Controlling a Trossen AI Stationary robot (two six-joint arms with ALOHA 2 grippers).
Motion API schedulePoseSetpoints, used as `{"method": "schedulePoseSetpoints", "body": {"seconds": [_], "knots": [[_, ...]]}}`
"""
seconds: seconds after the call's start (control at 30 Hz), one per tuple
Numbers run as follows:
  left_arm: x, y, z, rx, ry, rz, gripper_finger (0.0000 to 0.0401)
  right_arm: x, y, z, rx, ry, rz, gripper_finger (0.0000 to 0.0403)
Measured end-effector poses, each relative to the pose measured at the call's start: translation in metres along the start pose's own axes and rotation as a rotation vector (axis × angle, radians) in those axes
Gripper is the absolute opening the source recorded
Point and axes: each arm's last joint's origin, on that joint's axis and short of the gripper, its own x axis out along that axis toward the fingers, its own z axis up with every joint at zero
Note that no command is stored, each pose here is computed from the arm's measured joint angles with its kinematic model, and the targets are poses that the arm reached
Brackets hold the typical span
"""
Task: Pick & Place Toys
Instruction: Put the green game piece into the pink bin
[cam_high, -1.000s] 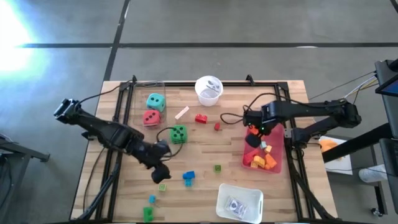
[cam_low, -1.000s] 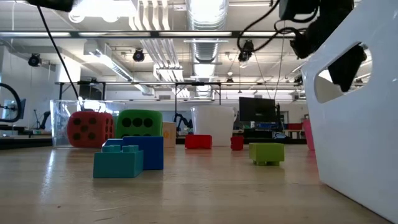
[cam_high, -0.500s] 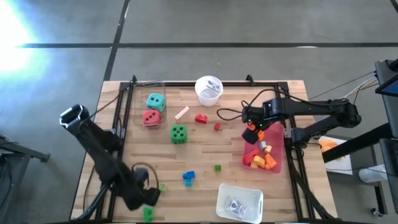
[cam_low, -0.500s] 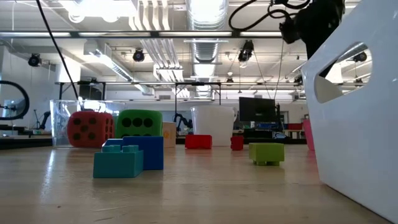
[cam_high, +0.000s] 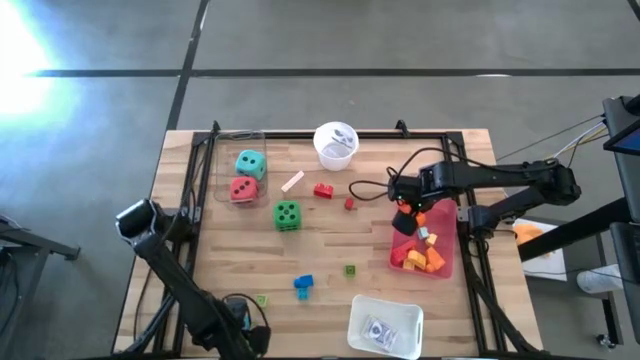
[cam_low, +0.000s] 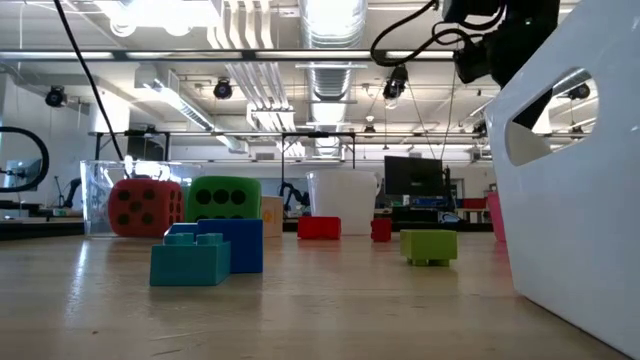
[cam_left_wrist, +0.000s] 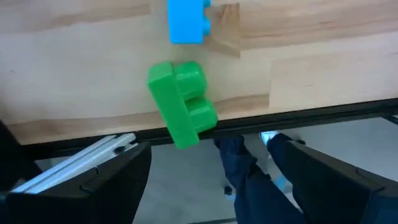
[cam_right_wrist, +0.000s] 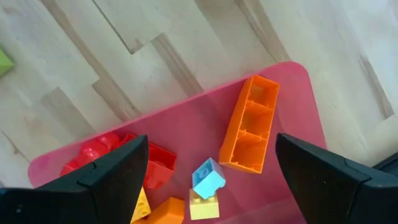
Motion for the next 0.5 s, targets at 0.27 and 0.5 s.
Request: {"method": "schedulePoseSetpoints", "body": {"seconds": [0.27, 0.5], "knots": [[0.024, 0.005, -0.006, -0.056, -0.032, 0.040, 0.0369, 0.001, 0.000, -0.001, -0.034, 0.004, 0.000, 0.0343], [0.038, 0.004, -0.004, -0.058, -0.067, 0.055, 0.0369, 0.001, 0.003, -0.003, -0.070, 0.005, 0.004, 0.0343]]}}
